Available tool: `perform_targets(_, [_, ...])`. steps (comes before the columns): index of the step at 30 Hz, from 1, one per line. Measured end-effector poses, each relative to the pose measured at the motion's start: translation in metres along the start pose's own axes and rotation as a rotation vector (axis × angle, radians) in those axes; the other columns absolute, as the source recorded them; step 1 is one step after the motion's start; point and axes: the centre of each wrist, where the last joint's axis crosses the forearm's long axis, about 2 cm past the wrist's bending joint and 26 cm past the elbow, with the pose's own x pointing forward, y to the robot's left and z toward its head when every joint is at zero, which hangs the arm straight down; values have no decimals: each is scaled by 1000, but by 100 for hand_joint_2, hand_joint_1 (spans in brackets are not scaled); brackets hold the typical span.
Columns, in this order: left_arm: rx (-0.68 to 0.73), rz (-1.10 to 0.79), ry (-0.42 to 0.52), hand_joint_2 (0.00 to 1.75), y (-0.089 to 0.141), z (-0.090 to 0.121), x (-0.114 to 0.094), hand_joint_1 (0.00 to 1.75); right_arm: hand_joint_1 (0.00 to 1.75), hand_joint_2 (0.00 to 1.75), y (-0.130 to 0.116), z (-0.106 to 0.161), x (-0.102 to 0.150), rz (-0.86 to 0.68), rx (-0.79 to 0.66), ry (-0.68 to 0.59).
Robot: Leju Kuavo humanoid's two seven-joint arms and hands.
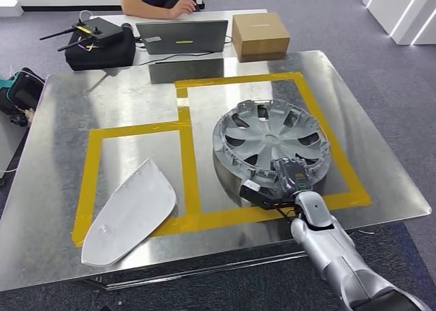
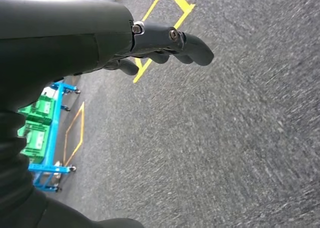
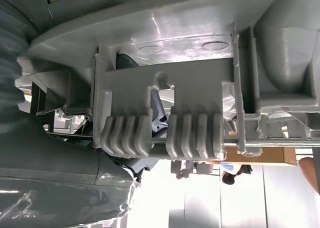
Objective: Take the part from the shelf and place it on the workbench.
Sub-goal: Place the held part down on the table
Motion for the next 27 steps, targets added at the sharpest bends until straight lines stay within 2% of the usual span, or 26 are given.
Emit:
perform_targets(5, [0, -1, 5, 175, 0, 0, -1, 0, 175, 175, 0, -4, 3, 7, 10, -5])
perform_targets(9, [1, -4, 5, 175, 1, 0, -1, 0, 0, 0, 1, -5, 3, 8, 13, -5])
perform_targets(10, [1, -7, 3, 175, 1, 0, -1, 0, 0, 0, 1, -5, 3, 9, 14, -6])
perform_targets(14, [1, -21, -23, 0, 0, 0, -1, 0, 0, 0, 4, -2, 3, 9, 14, -12])
perform_targets(27, [3, -26, -17, 0, -3, 0, -6, 0, 0, 0, 26, 26, 7, -19, 62, -44])
